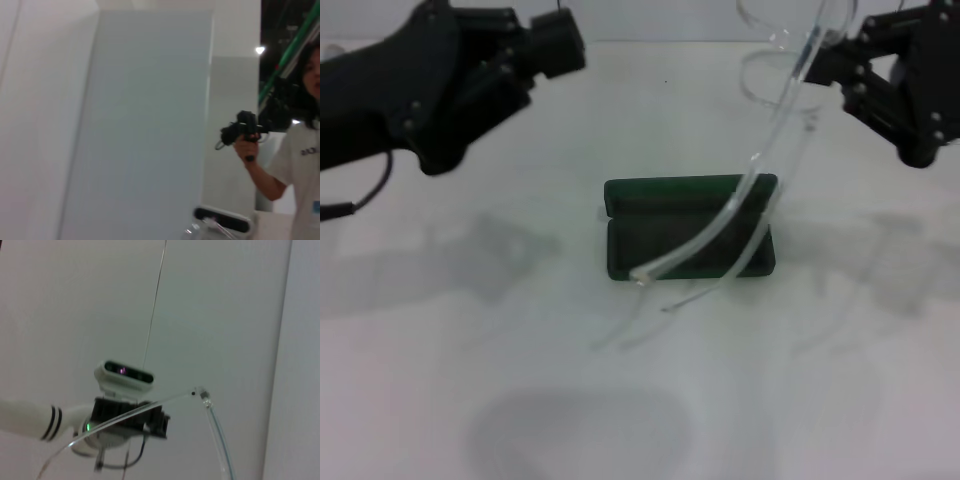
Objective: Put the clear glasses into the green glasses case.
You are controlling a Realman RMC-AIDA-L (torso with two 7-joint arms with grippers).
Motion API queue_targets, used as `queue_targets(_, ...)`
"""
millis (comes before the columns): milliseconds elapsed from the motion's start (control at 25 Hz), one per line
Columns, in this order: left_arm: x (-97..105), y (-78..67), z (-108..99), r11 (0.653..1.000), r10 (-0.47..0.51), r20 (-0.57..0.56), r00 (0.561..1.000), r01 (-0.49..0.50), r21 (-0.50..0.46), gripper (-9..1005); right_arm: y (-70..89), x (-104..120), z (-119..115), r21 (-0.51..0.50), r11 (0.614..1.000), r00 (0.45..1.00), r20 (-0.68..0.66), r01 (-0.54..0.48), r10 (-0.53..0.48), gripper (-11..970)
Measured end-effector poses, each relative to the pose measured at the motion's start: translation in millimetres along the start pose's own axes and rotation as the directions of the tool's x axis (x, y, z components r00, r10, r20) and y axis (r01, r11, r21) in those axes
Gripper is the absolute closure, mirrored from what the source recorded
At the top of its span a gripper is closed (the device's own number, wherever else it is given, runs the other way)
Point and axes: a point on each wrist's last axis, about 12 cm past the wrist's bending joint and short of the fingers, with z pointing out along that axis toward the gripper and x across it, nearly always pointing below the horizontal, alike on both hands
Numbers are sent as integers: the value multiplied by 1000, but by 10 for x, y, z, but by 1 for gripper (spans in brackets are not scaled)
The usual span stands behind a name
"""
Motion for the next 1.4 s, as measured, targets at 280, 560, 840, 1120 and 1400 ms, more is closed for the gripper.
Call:
queue_targets(280,16,-47,197,996,7,-49,999,-2,94,950,-89,180,217,-9,999,998,40,-50,50,904)
queue_targets(560,49,-65,246,994,2,-44,999,3,108,949,-131,306,464,-39,997,997,-6,-71,71,904)
queue_targets(840,50,-52,243,995,-5,-42,999,9,97,950,-123,408,649,-62,996,997,-47,-70,67,904)
queue_targets(1120,107,-50,217,996,-13,-35,999,16,86,949,-124,368,670,-67,995,998,-3,-67,67,904)
queue_targets(1400,184,-39,195,997,5,-18,1000,-4,73,950,-76,326,666,-100,992,996,42,-73,77,905)
